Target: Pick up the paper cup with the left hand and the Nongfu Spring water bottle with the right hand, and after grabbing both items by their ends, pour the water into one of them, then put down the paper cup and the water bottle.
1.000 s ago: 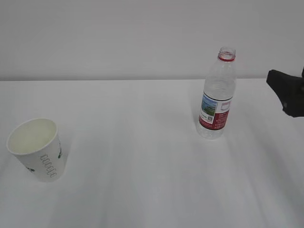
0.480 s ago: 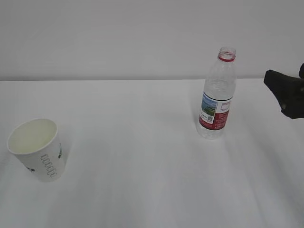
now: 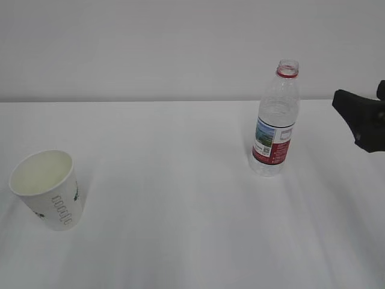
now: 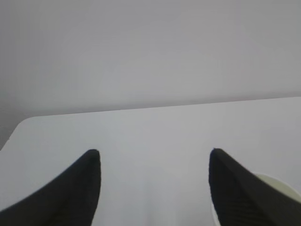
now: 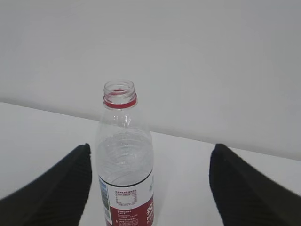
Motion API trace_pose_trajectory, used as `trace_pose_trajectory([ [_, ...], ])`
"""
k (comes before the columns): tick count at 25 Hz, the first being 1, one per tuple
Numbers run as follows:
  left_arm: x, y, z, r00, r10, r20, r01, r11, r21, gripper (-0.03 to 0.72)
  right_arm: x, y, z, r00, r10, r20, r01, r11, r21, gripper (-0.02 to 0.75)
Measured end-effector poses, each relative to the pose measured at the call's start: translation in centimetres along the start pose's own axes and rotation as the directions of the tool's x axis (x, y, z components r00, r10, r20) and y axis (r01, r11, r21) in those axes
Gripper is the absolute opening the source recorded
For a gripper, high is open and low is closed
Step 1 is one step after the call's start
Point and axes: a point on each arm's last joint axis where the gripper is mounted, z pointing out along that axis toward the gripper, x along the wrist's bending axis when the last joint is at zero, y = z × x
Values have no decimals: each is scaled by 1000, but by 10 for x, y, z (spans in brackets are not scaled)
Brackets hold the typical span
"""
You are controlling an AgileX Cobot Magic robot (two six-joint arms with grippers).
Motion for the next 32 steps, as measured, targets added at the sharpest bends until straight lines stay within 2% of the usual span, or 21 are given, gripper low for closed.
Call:
trace_pose_trajectory([
  [3, 0, -10, 3, 1000, -4, 3, 4, 1000, 21, 527, 0, -3, 2, 1000, 3, -1, -3, 1000, 14, 587],
  [8, -1, -32, -4, 997, -78, 13, 78, 997, -15, 527, 0, -5, 4, 1000, 7, -4, -7, 1000, 19, 587],
  [11, -2, -42, -8, 996, -84, 18, 85, 996, -14, 527, 0, -5, 4, 1000, 7, -5, -7, 1000, 17, 587],
  [14, -4, -45, -8, 997, -73, 36, 74, 997, -17, 527, 0, -8, 6, 1000, 10, -6, -10, 1000, 28, 587],
  [20, -13, -51, -5, 990, 7, 140, -9, 1000, 18, 526, 0, -15, 11, 1000, 19, -15, -18, 999, 47, 587],
  [27, -19, -57, -3, 979, 36, 201, -49, 997, 60, 525, 0, -24, 18, 999, 30, -25, -29, 997, 67, 587],
  [32, -20, -58, -3, 975, 31, 220, -47, 996, 69, 525, 0, -29, 23, 998, 42, -38, -39, 997, 60, 587],
])
